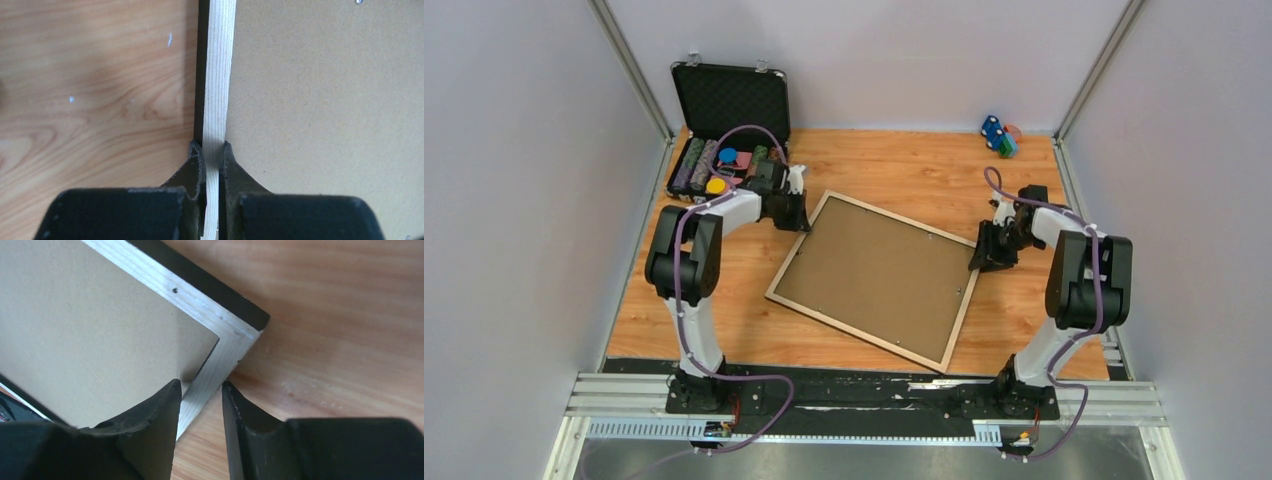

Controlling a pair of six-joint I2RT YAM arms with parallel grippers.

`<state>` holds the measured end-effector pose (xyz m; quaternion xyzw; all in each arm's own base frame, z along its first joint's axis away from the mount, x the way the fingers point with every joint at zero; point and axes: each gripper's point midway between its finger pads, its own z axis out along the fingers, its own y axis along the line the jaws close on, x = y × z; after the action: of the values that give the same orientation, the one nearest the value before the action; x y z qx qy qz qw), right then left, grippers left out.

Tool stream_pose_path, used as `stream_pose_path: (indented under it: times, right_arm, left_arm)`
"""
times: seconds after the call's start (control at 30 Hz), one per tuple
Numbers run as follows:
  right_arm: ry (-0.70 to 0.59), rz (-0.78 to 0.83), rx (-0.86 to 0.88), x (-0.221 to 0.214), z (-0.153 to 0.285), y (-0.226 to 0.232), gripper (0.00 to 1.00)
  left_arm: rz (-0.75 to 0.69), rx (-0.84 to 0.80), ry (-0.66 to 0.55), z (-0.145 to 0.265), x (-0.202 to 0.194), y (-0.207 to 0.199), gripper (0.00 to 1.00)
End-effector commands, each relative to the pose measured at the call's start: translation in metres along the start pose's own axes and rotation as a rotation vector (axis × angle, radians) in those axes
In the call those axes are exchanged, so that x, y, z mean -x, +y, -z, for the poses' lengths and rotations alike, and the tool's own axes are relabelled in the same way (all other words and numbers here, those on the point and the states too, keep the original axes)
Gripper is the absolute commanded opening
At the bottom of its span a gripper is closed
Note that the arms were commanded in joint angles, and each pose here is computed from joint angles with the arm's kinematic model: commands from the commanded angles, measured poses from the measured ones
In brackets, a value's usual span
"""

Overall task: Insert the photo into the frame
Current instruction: Adjust the photo frame at the center of the board.

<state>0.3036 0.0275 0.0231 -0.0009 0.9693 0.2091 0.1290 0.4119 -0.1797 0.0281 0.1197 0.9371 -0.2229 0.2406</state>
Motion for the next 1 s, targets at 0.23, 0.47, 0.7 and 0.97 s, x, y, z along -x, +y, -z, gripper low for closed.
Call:
stream_pose_path:
  times: [0.23,0.47,0.7,0.97]
  right_arm:
    - [-0.162,0.047,0.060,0.111,-0.003,0.002,0.17]
    - [-0.179,0.115,0.087,0.157,-0.025,0.002,0.42]
    - [-0.177,0.125,0.042,0.143,-0.013,-0.003,0.64]
    - [-0.129,0.125,0.008,0.082,0.004,0.001,0.71]
  left_arm:
    - [0.088,-0.185,0.115,0.021,-0.051,-0.033,0.00]
    - [0.118,-0.224,0.194,0.020,-0.075,-0.036,0.08]
    - [0.152,-0.215,0.198,0.016,-0.078,-0.035,0.46]
    - [0.153,-0.177,0.178,0.018,-0.072,-0.031,0.71]
